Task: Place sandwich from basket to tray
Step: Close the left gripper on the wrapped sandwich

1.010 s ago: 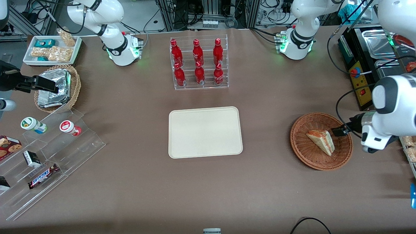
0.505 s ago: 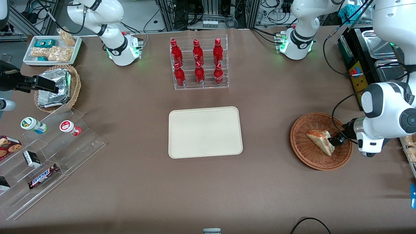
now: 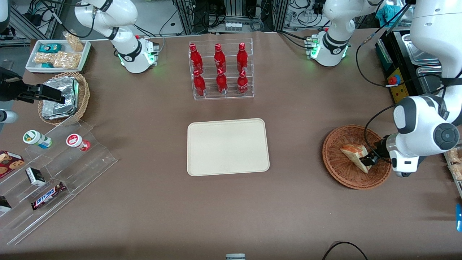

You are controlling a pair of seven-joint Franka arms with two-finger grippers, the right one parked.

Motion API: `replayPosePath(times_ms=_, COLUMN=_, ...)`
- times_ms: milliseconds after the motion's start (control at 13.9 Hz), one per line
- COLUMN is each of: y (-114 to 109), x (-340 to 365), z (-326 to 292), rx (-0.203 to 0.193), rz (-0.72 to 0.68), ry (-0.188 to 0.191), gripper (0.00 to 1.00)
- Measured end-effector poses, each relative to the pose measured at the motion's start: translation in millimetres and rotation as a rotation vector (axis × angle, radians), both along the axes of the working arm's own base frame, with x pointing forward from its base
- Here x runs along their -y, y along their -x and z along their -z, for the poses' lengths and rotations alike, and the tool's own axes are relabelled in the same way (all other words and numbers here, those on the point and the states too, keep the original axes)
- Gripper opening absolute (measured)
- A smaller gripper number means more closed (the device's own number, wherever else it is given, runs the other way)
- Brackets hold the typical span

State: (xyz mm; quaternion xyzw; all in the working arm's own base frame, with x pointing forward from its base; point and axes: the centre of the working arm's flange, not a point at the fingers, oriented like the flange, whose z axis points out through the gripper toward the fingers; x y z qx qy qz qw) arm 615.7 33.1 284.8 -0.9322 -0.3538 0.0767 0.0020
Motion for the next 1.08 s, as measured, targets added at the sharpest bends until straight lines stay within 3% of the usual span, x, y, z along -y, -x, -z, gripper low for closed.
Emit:
replayPosePath(times_ms=433, y=10.9, x=11.9, z=41.7, rx=0.022, rz=0.012, ry=0.015, gripper=1.0)
replayPosePath(times_ms=722, y=22.6, x=13.7, z=58.1, rx=-0.001, rz=0.014, ry=0.017, gripper=1.0)
replayPosePath(times_ms=1082, y=22.4, x=12.5, z=56.9, rx=0.001, rz=0.019, ry=0.018, gripper=0.51)
